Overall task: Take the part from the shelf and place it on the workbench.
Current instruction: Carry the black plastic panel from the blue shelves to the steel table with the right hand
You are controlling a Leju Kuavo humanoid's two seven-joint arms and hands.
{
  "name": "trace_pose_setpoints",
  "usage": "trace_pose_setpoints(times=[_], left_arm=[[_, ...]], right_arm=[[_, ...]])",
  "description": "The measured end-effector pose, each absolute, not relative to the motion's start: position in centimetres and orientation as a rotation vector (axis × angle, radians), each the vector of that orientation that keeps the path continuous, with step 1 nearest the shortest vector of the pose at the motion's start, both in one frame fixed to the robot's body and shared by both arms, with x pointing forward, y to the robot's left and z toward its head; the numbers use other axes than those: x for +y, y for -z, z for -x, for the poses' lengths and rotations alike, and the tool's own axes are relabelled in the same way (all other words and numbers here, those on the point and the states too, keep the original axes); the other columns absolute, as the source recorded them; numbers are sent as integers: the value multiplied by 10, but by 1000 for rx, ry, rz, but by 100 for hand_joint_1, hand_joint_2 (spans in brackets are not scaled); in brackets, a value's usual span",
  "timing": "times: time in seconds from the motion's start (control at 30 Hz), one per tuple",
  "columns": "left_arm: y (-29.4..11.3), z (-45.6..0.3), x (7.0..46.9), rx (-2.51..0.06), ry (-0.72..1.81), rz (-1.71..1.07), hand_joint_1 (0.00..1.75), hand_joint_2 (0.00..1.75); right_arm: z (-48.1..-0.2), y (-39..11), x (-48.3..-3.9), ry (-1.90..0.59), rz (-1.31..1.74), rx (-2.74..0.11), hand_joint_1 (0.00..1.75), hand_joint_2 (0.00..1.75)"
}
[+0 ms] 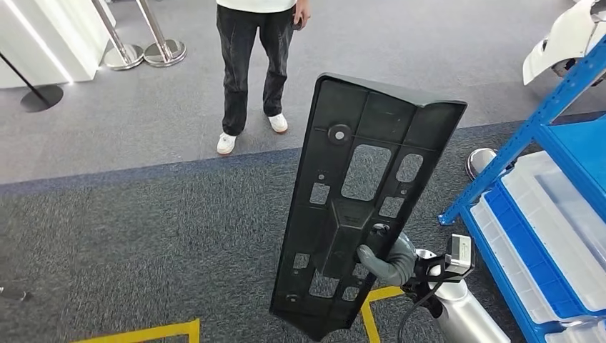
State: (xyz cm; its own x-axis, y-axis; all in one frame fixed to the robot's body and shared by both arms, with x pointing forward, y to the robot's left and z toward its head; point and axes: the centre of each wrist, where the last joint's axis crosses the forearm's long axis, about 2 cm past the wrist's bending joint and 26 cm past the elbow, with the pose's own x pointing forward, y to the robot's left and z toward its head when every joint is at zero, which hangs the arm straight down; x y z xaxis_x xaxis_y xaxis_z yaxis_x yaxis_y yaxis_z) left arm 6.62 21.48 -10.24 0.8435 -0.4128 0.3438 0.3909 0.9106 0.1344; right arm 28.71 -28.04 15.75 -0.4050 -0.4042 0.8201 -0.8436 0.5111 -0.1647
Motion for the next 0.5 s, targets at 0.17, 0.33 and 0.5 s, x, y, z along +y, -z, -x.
trace_pose_setpoints(times=[0.17, 0.33, 0.5], left_arm=[[103, -64, 214, -372, 425, -59, 0, 175], [103, -63, 214, -372, 432, -57, 0, 175], [103, -64, 214, -374, 437, -57, 0, 175]], right_arm=[[-289, -161, -279, -760, -1016, -2022, 175, 175], [-284, -158, -279, -748, -1005, -2016, 175, 175], [-281, -160, -277, -745, -1008, -2030, 175, 175]])
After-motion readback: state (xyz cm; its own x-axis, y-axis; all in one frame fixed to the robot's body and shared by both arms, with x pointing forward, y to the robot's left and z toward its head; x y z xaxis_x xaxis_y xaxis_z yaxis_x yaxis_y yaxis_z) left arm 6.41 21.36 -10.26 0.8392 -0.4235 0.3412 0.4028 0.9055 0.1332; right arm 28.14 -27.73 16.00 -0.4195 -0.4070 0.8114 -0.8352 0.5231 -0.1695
